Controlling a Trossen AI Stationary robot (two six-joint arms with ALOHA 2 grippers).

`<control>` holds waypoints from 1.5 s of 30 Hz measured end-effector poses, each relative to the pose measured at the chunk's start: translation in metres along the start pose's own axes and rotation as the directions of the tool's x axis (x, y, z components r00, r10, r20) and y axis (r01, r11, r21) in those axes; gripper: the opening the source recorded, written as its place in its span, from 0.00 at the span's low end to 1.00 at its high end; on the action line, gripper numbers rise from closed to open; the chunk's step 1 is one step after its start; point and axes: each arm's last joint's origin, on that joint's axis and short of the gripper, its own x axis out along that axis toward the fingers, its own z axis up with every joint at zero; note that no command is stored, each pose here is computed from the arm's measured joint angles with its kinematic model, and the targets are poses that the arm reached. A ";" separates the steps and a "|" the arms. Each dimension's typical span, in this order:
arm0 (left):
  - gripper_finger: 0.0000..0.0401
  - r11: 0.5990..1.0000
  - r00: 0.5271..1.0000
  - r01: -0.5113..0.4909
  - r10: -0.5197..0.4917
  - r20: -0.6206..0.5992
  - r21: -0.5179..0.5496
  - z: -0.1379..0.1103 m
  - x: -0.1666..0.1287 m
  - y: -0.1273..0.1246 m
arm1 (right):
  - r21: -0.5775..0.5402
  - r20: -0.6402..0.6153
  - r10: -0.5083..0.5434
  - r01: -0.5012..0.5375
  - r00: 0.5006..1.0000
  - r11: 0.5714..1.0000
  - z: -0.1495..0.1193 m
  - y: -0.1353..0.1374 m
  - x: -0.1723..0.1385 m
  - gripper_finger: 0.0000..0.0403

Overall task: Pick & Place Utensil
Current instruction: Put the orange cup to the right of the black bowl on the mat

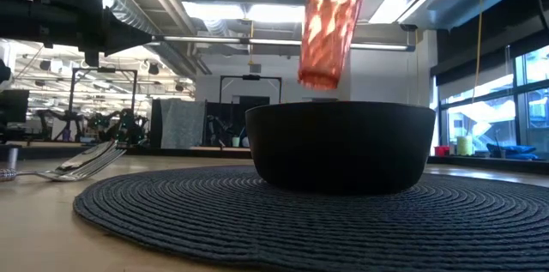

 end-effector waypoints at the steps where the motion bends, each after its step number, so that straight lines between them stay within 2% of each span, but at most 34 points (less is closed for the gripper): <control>1: 0.01 1.000 1.000 0.000 0.000 0.000 0.000 0.000 0.000 0.000 | 0.008 0.014 0.003 -0.003 1.000 1.000 -0.003 0.003 -0.006 0.03; 8: 0.01 1.000 1.000 0.000 0.000 0.000 0.000 0.000 0.000 0.000 | 0.053 0.119 0.046 -0.053 0.992 0.997 -0.029 0.026 -0.048 0.02; 14: 0.01 1.000 1.000 0.001 -0.001 0.000 0.000 0.000 0.000 0.000 | 0.112 0.088 0.111 -0.120 0.990 0.986 -0.060 0.042 -0.057 0.02; 18: 0.01 1.000 1.000 0.001 -0.001 0.000 0.000 0.000 0.000 0.000 | 0.160 0.008 0.145 -0.144 0.989 0.977 -0.089 0.049 -0.050 0.02; 26: 0.01 1.000 1.000 0.001 -0.001 0.000 0.000 0.000 0.000 0.000 | 0.190 -0.134 0.132 -0.105 0.982 0.976 -0.132 0.064 -0.025 0.02; 36: 0.01 1.000 1.000 0.001 -0.001 0.000 -0.001 0.000 0.000 0.000 | 0.098 -0.234 0.096 -0.075 0.967 0.992 -0.145 0.097 0.011 0.02; 45: 0.01 1.000 1.000 0.001 -0.001 0.000 -0.001 0.000 0.000 0.000 | 0.049 -0.240 0.035 -0.024 0.970 0.999 -0.144 0.117 0.030 0.02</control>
